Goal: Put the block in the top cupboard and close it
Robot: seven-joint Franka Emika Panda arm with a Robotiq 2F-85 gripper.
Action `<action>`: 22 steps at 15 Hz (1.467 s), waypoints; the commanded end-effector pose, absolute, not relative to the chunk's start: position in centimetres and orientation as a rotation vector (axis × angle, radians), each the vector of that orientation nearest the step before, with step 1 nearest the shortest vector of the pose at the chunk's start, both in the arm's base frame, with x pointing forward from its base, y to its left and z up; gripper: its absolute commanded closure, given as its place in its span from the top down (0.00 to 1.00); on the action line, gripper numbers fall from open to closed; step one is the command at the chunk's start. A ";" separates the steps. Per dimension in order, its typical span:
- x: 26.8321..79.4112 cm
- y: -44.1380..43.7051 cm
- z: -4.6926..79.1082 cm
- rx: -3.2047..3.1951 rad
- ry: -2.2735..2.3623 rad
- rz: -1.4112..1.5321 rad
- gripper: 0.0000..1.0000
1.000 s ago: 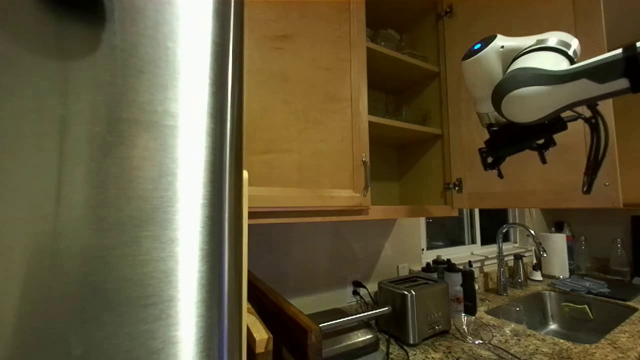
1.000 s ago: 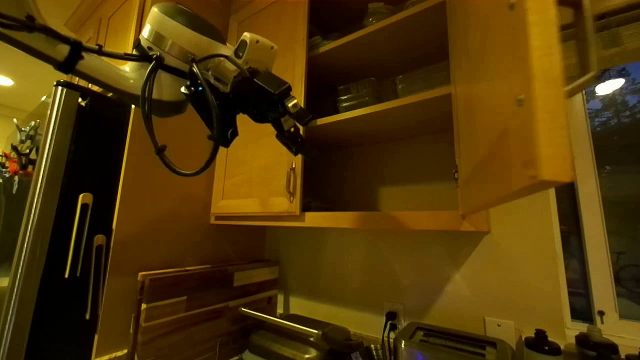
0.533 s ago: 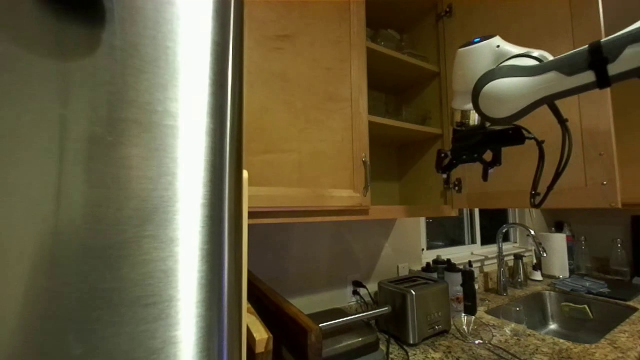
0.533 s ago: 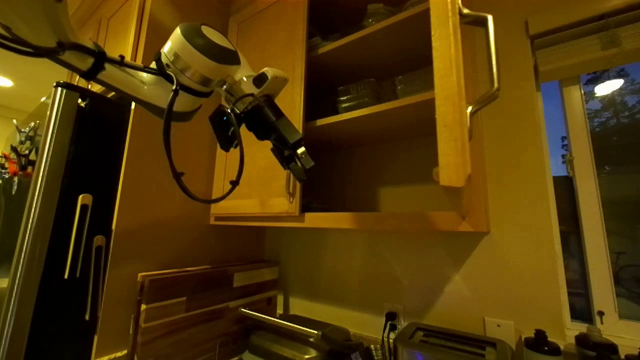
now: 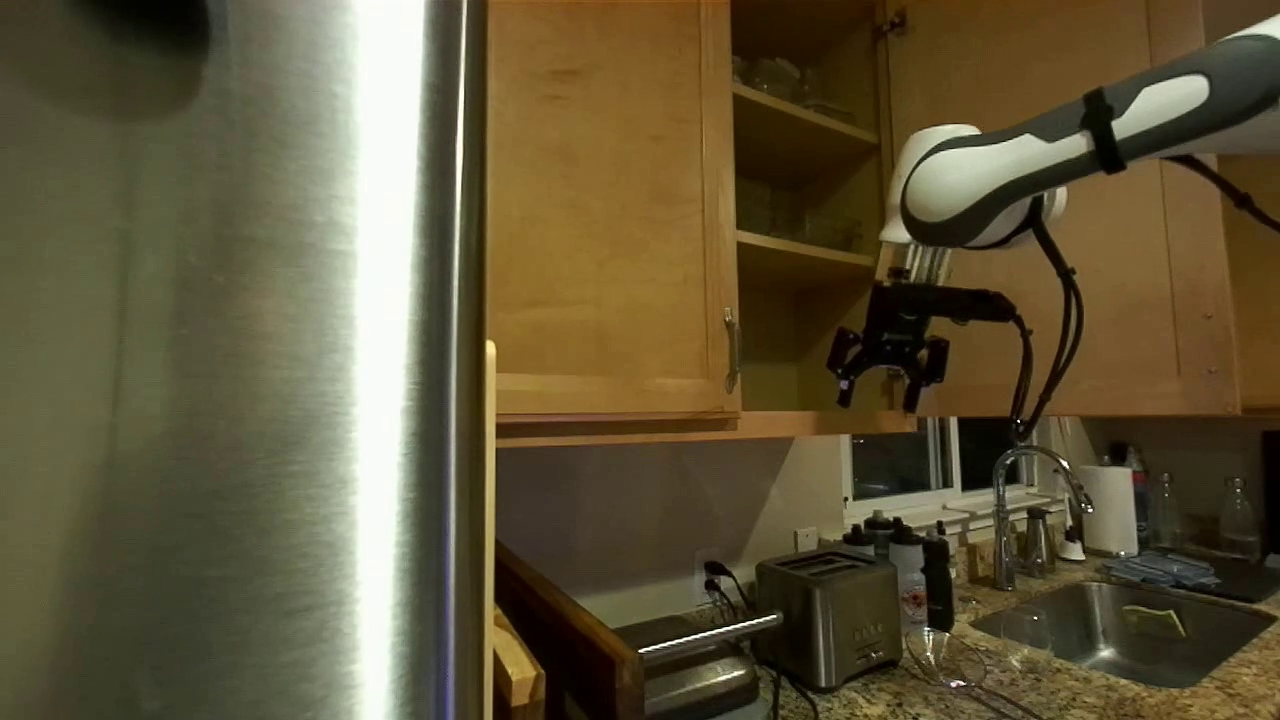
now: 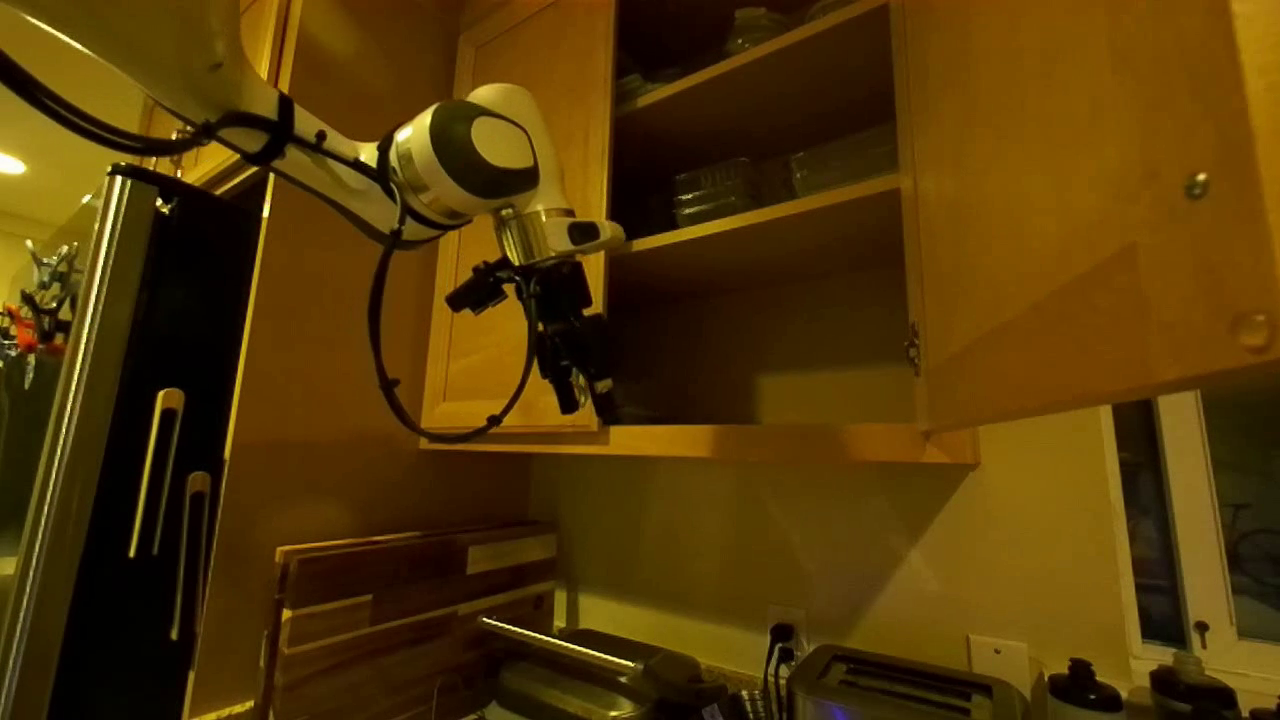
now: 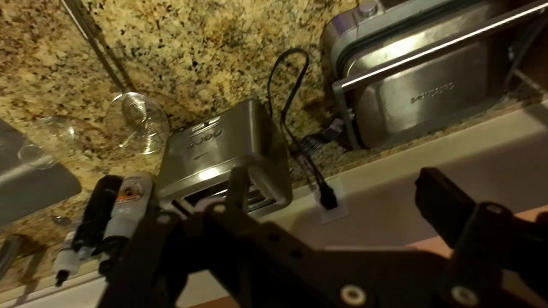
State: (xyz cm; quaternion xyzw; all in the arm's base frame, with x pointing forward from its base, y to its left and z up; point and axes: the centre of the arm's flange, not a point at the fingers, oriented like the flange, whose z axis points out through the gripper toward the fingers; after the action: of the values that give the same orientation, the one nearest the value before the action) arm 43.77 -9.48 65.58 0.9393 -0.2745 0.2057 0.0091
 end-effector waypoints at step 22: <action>41.2 -3.4 61.8 3.102 0.227 0.253 1.00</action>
State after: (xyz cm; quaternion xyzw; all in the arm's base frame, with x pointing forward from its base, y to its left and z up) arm 44.01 -5.96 62.68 0.9972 0.0007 0.0750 -0.0017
